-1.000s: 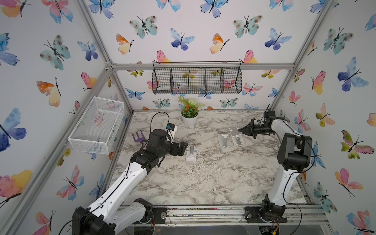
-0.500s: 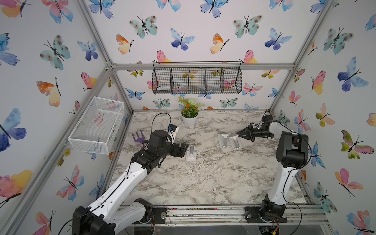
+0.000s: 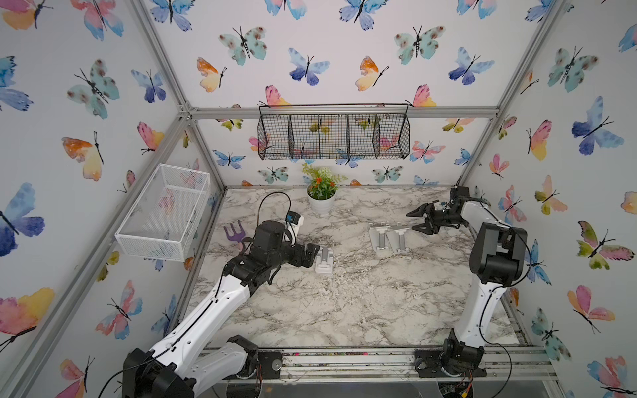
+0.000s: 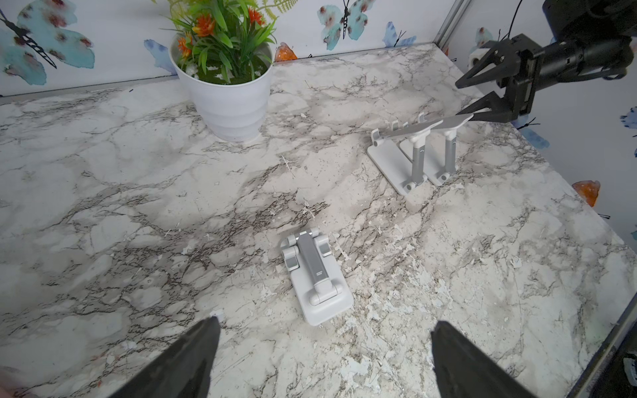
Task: Open the phone stand
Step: Place the phone stand at the center of the board.
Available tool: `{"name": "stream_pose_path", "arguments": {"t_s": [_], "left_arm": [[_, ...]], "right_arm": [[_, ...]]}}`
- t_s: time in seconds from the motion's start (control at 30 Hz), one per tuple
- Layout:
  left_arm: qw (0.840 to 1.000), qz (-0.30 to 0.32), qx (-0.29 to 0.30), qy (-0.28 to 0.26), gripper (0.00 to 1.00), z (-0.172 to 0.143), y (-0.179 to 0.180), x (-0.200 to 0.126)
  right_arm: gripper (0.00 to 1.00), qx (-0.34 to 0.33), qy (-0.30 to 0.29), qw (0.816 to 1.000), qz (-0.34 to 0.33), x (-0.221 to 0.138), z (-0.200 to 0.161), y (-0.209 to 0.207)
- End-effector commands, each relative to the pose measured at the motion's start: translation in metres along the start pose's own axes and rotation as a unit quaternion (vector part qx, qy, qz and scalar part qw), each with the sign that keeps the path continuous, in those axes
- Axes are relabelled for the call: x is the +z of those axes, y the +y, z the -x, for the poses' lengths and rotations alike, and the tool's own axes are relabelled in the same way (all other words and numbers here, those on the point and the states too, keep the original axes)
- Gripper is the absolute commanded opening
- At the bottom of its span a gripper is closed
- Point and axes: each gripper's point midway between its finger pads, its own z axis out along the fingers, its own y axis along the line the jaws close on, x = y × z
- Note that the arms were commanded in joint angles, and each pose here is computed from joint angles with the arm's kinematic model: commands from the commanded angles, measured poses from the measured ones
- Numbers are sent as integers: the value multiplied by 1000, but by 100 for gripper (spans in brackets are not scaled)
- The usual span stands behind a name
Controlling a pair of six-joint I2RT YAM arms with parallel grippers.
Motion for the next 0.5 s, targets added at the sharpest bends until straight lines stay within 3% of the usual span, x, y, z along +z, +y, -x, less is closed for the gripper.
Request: {"name": "stream_pose_path", "arguments": {"t_s": [0.0,0.2,0.47], "left_arm": [[1000,-7,5,2,98,-2,-3,1],[1000,-1,0,1,98,-5,-1,-1],[1000,9,-12,3,98,-15,3,-7]], "right_arm": [[80,-29,-61,995,-67,-36,4,8],[97,-63,-101,987,-108,-65,-14,21],[98,-150,-117,965,-181,-60,-86,62]]}}
